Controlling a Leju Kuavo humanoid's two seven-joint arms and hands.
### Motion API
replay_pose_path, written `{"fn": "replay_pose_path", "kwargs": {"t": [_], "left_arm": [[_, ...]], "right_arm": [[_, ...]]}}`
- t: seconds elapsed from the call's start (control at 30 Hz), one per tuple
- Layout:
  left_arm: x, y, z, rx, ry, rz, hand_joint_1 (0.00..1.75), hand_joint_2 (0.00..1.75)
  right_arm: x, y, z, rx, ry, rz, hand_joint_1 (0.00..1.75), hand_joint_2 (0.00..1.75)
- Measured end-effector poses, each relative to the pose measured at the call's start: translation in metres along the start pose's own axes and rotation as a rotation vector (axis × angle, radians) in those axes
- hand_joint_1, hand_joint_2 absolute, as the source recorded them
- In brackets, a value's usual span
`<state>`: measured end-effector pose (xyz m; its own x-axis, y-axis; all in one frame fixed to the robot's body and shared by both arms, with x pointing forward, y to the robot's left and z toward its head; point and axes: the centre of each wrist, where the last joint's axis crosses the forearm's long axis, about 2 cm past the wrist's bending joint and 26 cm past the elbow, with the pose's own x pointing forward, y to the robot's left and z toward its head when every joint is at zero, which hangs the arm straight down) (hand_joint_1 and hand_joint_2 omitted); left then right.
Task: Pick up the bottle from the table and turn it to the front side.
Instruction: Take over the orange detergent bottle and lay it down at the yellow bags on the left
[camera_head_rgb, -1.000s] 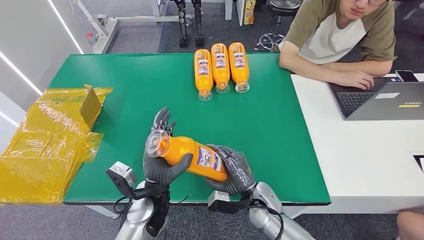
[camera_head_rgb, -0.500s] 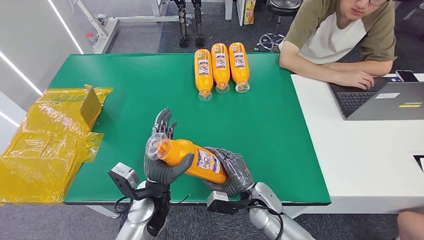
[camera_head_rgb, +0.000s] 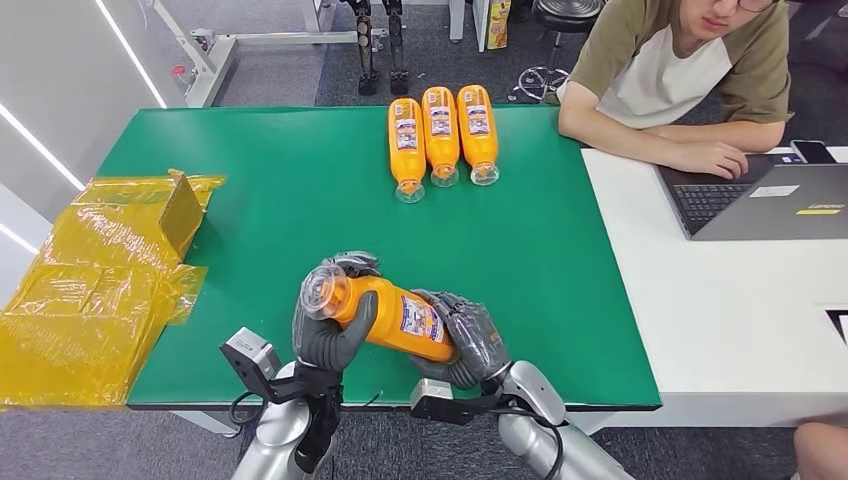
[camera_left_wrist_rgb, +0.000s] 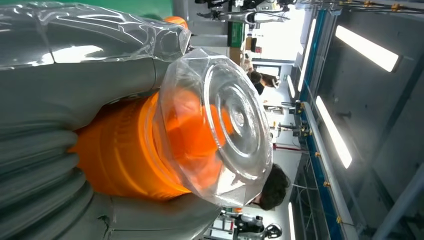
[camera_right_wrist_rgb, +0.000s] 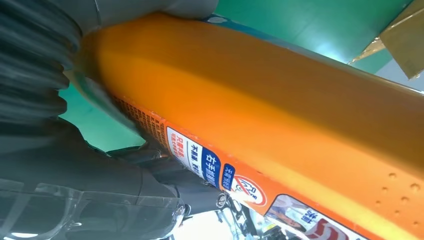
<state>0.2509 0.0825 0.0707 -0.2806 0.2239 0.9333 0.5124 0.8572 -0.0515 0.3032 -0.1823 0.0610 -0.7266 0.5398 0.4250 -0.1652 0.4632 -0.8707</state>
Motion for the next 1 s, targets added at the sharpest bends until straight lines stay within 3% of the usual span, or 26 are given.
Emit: {"fn": "replay_pose_path", "kwargs": {"t": [0.1, 0.13, 0.43, 0.67, 0.87, 1.0], "left_arm": [[0.0, 0.0, 0.0, -0.007, -0.001, -0.004, 1.75, 1.75], [0.0, 0.0, 0.0, -0.01, 0.0, -0.007, 1.75, 1.75], [0.003, 0.003, -0.002, 0.021, 0.01, -0.105, 1.75, 1.75], [0.019, 0.02, -0.017, 0.183, -0.027, -0.419, 1.75, 1.75], [0.049, 0.063, -0.036, 0.417, -0.17, -0.891, 1.75, 1.75], [0.069, 0.115, -0.056, 0.422, -0.231, -1.235, 1.75, 1.75]], "right_arm": [[0.001, 0.0, -0.001, -0.024, 0.001, 0.01, 0.31, 1.75], [0.002, 0.0, -0.002, -0.037, 0.002, 0.012, 0.0, 1.75], [0.019, 0.01, 0.001, -0.226, 0.01, 0.007, 0.0, 1.75], [0.039, 0.015, -0.011, -0.337, -0.064, -0.057, 0.0, 1.75], [0.076, 0.031, -0.012, -0.442, -0.036, -0.168, 0.0, 1.75], [0.094, 0.032, -0.012, -0.521, -0.001, -0.234, 0.0, 1.75]]}}
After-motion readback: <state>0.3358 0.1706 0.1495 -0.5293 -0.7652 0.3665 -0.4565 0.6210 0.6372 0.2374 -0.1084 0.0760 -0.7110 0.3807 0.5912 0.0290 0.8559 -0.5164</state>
